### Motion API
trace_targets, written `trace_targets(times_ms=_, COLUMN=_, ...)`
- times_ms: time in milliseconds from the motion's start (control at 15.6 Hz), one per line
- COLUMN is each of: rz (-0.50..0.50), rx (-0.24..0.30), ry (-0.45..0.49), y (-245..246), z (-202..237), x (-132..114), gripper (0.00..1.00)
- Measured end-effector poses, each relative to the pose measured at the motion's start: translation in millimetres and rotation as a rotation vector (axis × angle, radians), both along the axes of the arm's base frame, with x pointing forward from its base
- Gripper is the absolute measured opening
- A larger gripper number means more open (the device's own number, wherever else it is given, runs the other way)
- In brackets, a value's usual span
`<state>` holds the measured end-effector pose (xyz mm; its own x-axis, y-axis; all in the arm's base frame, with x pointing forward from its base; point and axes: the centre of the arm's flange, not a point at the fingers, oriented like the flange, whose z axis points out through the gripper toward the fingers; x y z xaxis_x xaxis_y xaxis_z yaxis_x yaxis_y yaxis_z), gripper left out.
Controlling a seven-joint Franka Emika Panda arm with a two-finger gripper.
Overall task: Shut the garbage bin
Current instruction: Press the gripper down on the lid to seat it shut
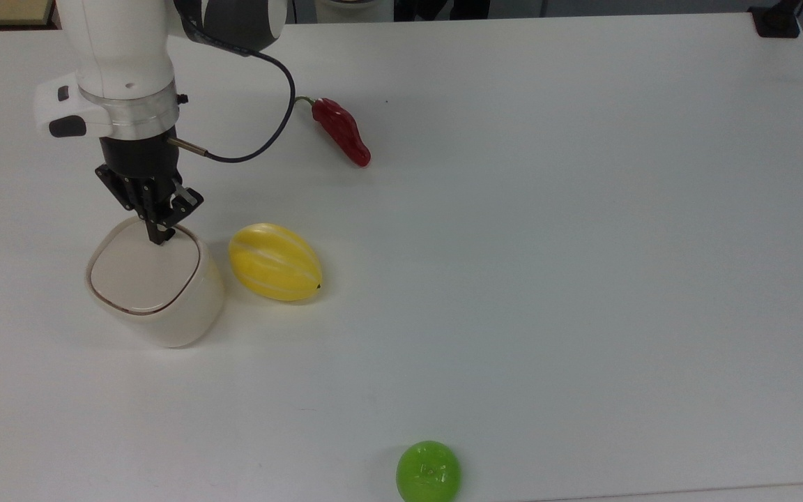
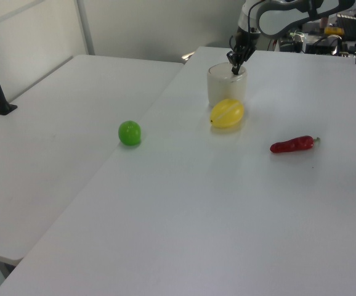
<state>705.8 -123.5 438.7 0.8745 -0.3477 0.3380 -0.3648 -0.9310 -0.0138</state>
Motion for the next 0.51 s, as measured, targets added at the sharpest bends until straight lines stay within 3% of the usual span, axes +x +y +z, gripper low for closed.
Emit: trace_targets(times_ms=512, rz=0.005, rx=0.0, ry=0.0, y=3.2, z=-0.1, x=0.6, gripper=0.01)
